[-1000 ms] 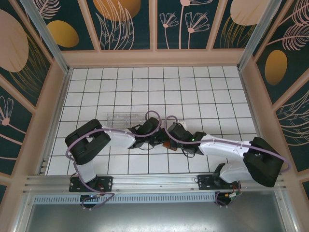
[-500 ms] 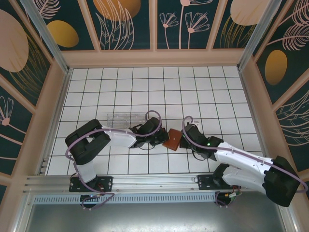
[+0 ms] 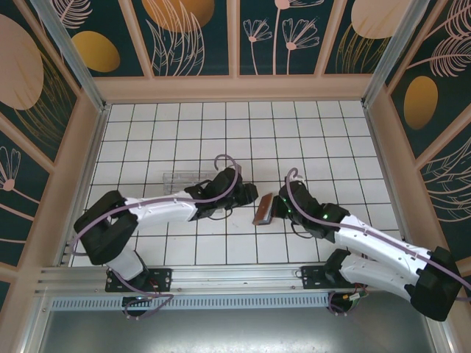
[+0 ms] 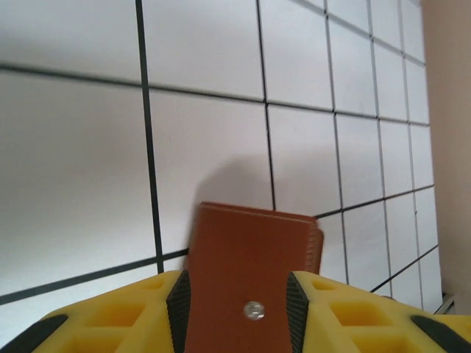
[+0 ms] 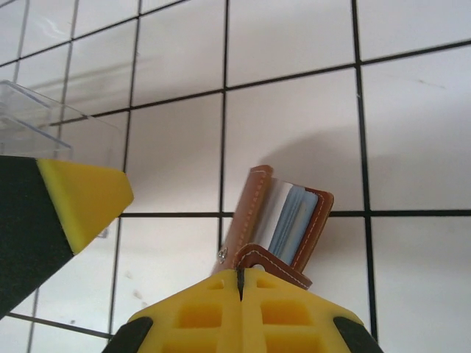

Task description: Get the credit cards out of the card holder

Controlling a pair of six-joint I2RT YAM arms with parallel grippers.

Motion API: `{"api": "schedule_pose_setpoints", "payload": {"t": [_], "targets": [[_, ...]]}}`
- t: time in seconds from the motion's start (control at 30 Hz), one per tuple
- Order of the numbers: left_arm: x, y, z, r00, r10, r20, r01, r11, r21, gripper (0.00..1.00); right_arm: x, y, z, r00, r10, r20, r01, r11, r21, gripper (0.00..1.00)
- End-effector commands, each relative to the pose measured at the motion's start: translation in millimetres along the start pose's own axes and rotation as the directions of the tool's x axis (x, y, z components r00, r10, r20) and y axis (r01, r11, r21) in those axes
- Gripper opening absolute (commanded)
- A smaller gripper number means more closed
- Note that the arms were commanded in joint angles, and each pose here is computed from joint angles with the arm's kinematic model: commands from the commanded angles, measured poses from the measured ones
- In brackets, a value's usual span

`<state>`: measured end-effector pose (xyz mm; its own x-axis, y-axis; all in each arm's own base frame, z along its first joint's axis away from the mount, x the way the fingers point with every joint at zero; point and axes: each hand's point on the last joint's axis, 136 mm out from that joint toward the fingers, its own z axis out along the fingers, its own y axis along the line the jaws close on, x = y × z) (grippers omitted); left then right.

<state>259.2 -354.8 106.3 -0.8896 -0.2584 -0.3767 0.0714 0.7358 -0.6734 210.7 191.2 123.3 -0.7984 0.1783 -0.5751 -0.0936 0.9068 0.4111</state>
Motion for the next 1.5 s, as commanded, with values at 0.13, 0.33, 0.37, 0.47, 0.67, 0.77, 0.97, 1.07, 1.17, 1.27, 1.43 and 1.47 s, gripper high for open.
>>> {"api": "schedule_pose_setpoints", "payload": {"t": [0.13,0.33,0.37,0.47,0.67,0.77,0.97,1.07,1.17,1.27,1.43,1.47], "targets": [[-24.2,-0.4,-27.4,0.992,0.073,0.104,-0.071,0.997,-0.029,0.38,-10.8,12.4,5.8,0.999,-0.042,-0.006,0.042,0.999,0.002,0.00],[-17.4,2.2,-23.9,0.995,0.060,0.084,-0.060,0.998,-0.010,0.37,-15.3,1.7,3.7,1.000,-0.022,0.007,0.022,1.000,0.019,0.00],[-17.1,1.9,-24.0,0.995,0.059,0.084,-0.059,0.998,-0.006,0.37,-18.9,7.2,2.8,1.000,-0.021,0.011,0.021,1.000,-0.005,0.00],[-19.6,0.7,-26.4,0.994,0.057,0.097,-0.057,0.998,-0.001,0.37,-28.9,21.1,3.5,0.999,-0.039,0.017,0.039,0.999,-0.032,0.00],[-21.1,0.5,-30.2,0.993,0.058,0.106,-0.059,0.998,0.000,0.36,-31.6,26.1,9.6,0.998,-0.067,0.007,0.067,0.997,-0.027,0.00],[-21.5,0.3,-30.2,0.993,0.056,0.108,-0.057,0.998,0.003,0.35,-30.9,22.7,6.9,0.998,-0.064,0.015,0.065,0.998,-0.024,0.00],[-21.0,-3.6,-25.5,0.993,0.064,0.095,-0.065,0.998,0.007,0.33,-34.5,30.2,-4.7,0.999,-0.040,0.032,0.043,0.996,-0.077,0.00],[-22.8,-3.6,-26.8,0.993,0.064,0.104,-0.064,0.998,0.003,0.33,-38.4,43.0,-9.0,0.998,-0.051,0.040,0.055,0.993,-0.108,0.00],[-22.2,-2.6,-27.3,0.993,0.062,0.105,-0.062,0.998,0.002,0.33,-37.0,33.5,-3.6,0.997,-0.060,0.044,0.063,0.996,-0.060,0.00],[-20.1,-1.3,-25.6,0.994,0.061,0.095,-0.061,0.998,0.002,0.34,-29.2,9.6,5.2,0.999,-0.028,0.025,0.028,1.000,0.000,0.00],[-13.7,-5.3,-18.7,0.996,0.069,0.062,-0.071,0.997,0.029,0.33,-15.9,-46.9,7.9,0.997,0.067,0.036,-0.071,0.986,0.150,0.00],[-11.8,-6.7,-16.0,0.996,0.072,0.051,-0.074,0.997,0.038,0.33,-13.1,-61.1,7.7,0.996,0.085,0.039,-0.091,0.977,0.193,0.00]]}}
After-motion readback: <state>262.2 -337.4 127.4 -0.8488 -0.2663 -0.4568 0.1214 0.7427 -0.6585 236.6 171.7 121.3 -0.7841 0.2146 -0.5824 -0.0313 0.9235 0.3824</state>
